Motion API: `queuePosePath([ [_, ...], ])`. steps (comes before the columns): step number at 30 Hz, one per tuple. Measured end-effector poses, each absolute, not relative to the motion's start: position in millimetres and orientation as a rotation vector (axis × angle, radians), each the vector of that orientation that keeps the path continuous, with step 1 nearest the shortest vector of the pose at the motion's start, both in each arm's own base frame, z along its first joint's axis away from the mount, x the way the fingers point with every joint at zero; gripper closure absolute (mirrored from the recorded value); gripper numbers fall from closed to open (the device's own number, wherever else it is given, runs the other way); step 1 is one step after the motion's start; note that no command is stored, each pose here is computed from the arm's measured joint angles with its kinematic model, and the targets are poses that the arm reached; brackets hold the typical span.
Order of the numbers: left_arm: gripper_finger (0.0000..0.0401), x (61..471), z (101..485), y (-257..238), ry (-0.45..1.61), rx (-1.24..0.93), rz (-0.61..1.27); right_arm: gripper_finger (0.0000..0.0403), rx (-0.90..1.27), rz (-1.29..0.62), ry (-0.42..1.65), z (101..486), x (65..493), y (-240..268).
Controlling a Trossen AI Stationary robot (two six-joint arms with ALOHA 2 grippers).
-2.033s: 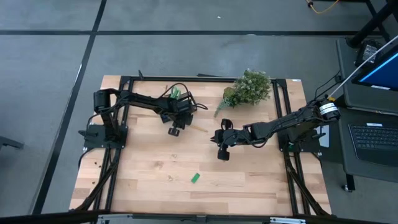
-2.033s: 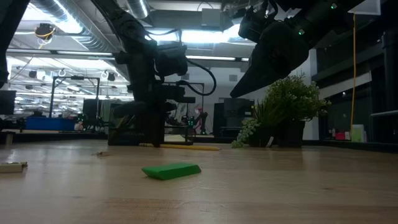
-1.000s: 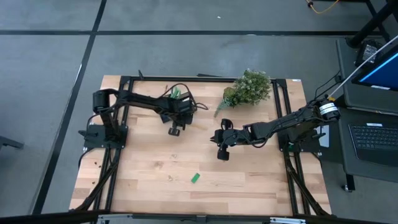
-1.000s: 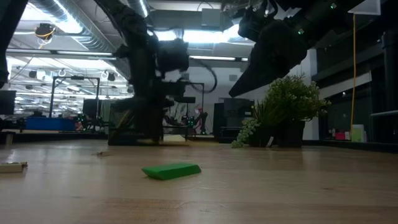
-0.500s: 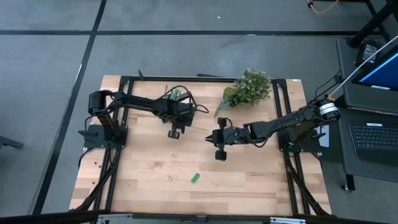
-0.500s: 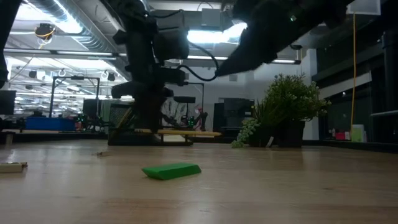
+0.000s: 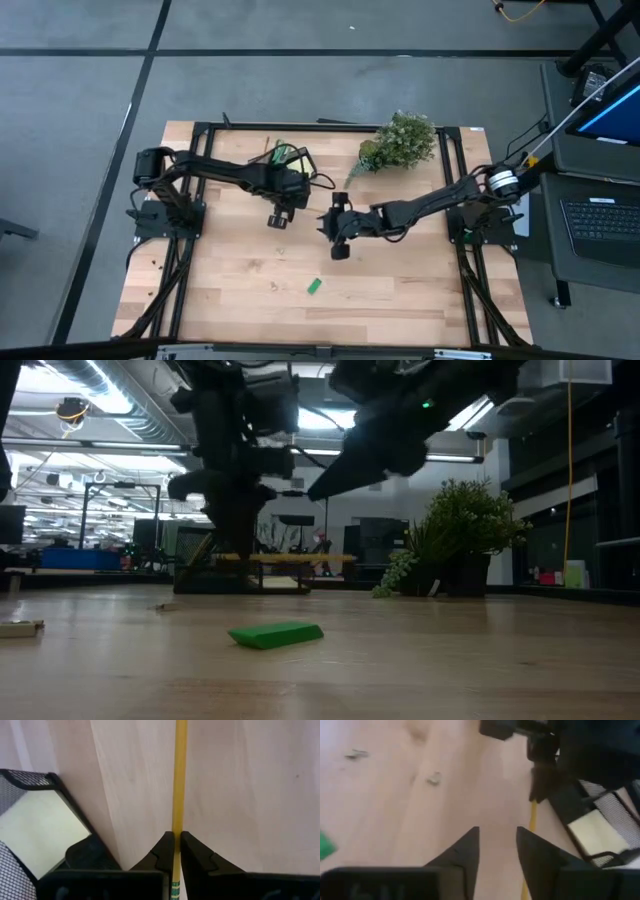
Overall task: Pick and place office supplies into organizer
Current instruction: Put the yellow pencil into the desk organizer
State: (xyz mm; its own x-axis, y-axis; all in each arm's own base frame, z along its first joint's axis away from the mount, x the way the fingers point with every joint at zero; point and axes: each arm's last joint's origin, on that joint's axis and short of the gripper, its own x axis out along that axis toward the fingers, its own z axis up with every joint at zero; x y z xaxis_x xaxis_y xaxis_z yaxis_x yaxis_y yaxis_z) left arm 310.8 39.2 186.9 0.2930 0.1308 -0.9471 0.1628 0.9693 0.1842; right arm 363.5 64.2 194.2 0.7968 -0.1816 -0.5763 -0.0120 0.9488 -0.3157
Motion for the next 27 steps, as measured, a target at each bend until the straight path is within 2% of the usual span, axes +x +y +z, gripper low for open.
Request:
queuePosePath([
  [4,0.0386,309.1,194.3,34.9,1.251,0.268,-0.022,0.0230,-0.333,-0.167,0.651,194.2,371.9,60.9],
  [8,0.0386,307.3,202.0,30.6,1.223,0.268,-0.021,0.0213,-0.329,-0.182,0.690,187.5,373.3,53.9],
  [19,0.0386,304.5,212.6,21.2,1.181,0.270,-0.028,0.0216,-0.314,-0.225,0.778,167.9,375.7,36.6],
  [27,0.0386,304.3,212.5,20.6,1.182,0.271,-0.029,0.0217,-0.309,-0.230,0.765,170.6,376.8,34.8],
])
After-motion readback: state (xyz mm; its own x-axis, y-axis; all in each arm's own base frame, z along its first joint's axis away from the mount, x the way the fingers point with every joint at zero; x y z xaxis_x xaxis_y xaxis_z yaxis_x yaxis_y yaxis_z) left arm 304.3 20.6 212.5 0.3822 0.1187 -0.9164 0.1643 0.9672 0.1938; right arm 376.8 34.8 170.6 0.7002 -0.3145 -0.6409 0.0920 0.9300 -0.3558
